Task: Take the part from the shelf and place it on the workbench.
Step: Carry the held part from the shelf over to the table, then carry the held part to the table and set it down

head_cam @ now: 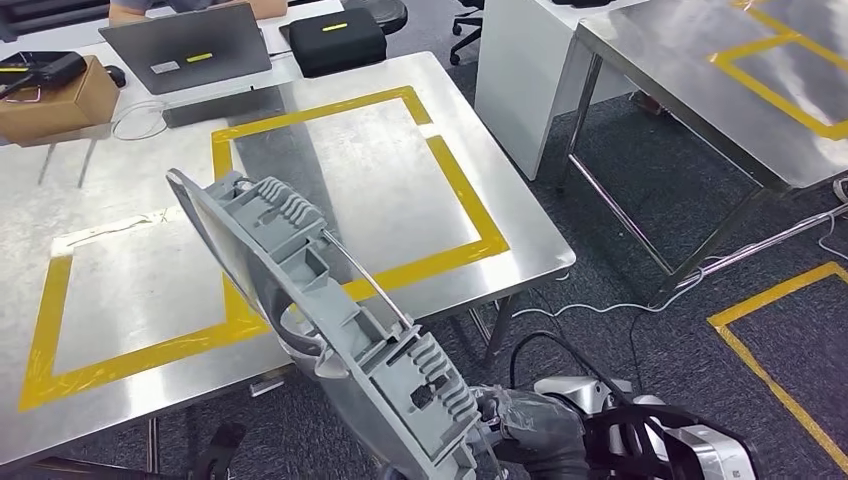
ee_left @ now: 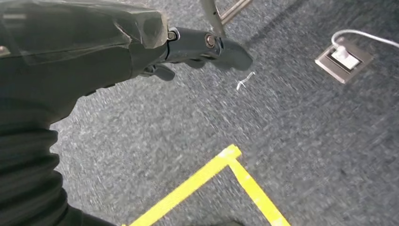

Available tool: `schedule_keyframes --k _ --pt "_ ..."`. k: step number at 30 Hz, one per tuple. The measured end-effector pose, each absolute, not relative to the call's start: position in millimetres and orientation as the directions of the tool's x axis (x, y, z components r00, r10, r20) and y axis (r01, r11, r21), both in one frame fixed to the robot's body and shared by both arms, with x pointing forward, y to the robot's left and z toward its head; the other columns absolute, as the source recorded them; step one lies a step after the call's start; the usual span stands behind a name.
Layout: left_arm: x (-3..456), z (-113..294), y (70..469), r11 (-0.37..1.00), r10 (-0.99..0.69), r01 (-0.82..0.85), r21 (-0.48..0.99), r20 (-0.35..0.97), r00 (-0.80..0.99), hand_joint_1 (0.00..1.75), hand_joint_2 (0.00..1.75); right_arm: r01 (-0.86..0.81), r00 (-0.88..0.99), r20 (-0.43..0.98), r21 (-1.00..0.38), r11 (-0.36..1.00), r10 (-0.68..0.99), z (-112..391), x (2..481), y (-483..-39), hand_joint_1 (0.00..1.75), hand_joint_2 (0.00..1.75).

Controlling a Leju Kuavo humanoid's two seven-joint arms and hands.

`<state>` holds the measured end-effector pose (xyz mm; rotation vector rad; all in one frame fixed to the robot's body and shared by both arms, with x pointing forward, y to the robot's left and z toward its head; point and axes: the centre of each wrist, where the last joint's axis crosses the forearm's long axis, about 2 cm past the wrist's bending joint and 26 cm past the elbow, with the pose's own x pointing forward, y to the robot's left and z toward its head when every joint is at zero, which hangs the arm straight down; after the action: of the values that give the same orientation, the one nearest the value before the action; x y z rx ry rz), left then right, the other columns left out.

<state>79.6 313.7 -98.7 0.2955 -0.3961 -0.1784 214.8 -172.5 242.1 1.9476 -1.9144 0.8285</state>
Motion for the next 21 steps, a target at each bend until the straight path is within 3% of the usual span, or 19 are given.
schedule_keyframes --k 10,21 --pt "77 -100 312 0.95 -0.202 0.093 0.296 0.361 0.91 0.0 1.75 -0.988 -0.092 0.662 -0.156 -0.017 -0.744 236 221 -172 1.75 1.75" --pt "65 -103 309 0.956 -0.173 0.069 0.284 0.362 0.916 0.0 1.75 -0.896 -0.427 0.721 -0.257 0.362 -0.545 239 234 -187 1.75 1.75"
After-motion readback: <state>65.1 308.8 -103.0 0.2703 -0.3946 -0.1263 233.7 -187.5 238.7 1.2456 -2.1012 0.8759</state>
